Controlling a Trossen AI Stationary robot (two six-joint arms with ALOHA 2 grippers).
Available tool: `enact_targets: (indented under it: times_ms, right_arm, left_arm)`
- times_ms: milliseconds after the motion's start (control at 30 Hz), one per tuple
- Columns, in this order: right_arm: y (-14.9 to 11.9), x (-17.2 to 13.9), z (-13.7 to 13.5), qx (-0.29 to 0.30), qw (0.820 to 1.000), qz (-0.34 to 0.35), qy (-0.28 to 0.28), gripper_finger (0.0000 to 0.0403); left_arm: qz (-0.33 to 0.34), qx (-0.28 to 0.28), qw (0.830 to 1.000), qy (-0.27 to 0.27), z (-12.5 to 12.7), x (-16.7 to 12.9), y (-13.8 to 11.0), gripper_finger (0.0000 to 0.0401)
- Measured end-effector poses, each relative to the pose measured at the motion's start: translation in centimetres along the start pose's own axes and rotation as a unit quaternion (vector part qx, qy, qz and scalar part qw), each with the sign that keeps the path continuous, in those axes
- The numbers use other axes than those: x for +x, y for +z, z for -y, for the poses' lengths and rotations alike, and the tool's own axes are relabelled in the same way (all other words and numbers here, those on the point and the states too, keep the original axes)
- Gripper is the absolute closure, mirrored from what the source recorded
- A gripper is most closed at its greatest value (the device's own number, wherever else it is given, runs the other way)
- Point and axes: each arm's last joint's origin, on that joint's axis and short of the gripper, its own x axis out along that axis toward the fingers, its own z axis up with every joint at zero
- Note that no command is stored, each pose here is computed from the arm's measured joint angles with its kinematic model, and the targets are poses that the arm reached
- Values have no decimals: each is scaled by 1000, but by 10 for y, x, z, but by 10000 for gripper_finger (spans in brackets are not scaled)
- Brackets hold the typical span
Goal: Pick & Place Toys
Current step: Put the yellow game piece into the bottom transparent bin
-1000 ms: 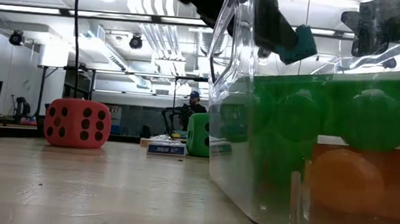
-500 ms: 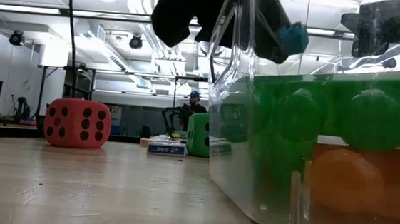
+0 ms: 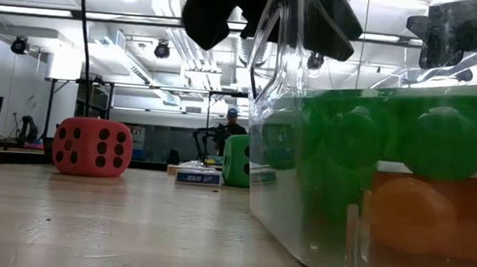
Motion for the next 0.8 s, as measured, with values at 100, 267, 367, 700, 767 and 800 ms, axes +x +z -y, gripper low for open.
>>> enact_targets:
  times_ms: [100, 267, 367, 700, 767, 800]
  right_arm:
    - [0, 0, 0, 0, 1000, 0, 0, 236]
    - [0, 0, 0, 0, 1000, 0, 0, 236]
    - [0, 0, 0, -1, 1000, -1, 0, 236]
    - [-2, 0, 1, 31, 999, -11, -15, 236]
    - [-4, 0, 2, 40, 998, -25, -46, 236]
    - [-5, 1, 3, 41, 997, -37, -61, 236]
  left_arm:
    - [4, 1, 1000, 0, 2, -1, 2, 229]
    - [-3, 3, 1000, 3, 3, -2, 2, 257]
    - [-38, -2, 999, 14, 1, -1, -5, 265]
    - [-177, -201, 961, -64, -59, -14, -76, 267]
    - [-158, -242, 953, -87, -67, -22, -85, 267]
    - [-144, -253, 953, -90, -68, -26, -88, 267]
